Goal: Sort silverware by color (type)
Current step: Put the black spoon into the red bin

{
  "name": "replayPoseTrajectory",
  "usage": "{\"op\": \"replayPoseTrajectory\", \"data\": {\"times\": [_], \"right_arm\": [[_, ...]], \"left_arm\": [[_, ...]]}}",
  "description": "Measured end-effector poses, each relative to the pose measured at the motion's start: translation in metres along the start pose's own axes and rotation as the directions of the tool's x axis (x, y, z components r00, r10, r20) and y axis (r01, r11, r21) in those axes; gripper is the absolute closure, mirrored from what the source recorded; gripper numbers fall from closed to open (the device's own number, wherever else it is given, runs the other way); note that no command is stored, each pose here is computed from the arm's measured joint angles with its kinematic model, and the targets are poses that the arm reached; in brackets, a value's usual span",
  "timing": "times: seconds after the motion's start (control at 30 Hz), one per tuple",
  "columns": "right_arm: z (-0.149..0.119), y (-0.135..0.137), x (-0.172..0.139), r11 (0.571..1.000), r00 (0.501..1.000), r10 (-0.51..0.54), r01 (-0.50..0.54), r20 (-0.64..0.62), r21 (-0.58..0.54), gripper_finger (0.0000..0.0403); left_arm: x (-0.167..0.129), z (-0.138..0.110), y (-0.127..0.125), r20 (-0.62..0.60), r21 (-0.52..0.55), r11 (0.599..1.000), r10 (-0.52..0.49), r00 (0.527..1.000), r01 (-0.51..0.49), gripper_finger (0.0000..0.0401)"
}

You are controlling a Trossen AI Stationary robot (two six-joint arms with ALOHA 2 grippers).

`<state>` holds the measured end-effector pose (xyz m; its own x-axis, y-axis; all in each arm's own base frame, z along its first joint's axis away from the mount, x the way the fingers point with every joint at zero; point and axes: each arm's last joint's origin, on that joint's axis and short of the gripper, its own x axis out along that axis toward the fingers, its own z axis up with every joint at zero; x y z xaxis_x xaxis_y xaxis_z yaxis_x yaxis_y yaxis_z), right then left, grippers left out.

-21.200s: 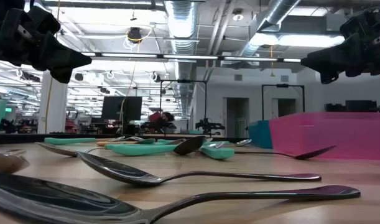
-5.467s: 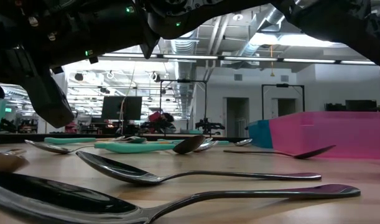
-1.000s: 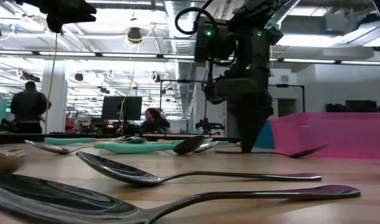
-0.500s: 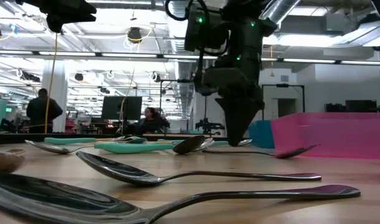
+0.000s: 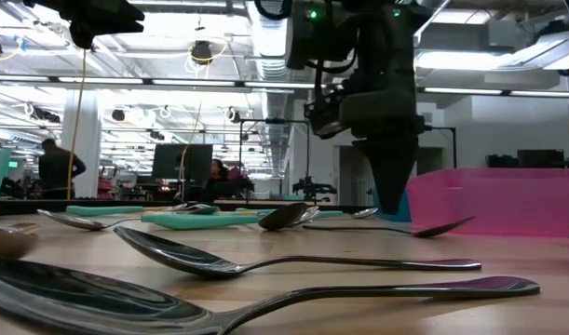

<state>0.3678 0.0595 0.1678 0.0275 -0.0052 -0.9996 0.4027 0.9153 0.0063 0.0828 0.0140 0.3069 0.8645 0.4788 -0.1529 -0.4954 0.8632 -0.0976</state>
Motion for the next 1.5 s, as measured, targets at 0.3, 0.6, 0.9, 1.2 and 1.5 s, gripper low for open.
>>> {"op": "replayPoseTrajectory", "data": {"times": [0.3, 0.6, 0.9, 1.2, 1.5], "right_arm": [[-0.008, 0.008, 0.003, 0.997, 0.997, -0.074, 0.075, 0.036, -0.020, 0.0214], [0.001, -0.004, 0.003, 0.999, 0.999, -0.040, 0.041, 0.031, -0.013, 0.0215], [-0.005, -0.011, 0.024, 0.999, 1.000, 0.030, -0.030, -0.004, 0.010, 0.0218], [-0.008, -0.015, 0.033, 0.998, 0.999, 0.049, -0.049, -0.011, 0.027, 0.0244], [-0.008, -0.015, 0.034, 0.997, 0.999, 0.051, -0.050, -0.013, 0.056, 0.0383]], "left_arm": [[0.000, 0.000, 0.000, -0.001, 0.000, 1.000, 0.001, 1.000, -0.001, 0.0278], [0.000, -0.001, 0.000, -0.006, 0.003, 1.000, 0.001, 1.000, -0.001, 0.0278], [0.000, -0.003, 0.001, -0.032, 0.018, 1.000, 0.006, 0.999, -0.006, 0.0278], [0.000, -0.004, 0.001, -0.034, 0.022, 1.000, 0.020, 0.999, -0.019, 0.0278], [0.000, -0.004, 0.001, -0.034, 0.021, 1.000, 0.022, 0.999, -0.021, 0.0278]]}}
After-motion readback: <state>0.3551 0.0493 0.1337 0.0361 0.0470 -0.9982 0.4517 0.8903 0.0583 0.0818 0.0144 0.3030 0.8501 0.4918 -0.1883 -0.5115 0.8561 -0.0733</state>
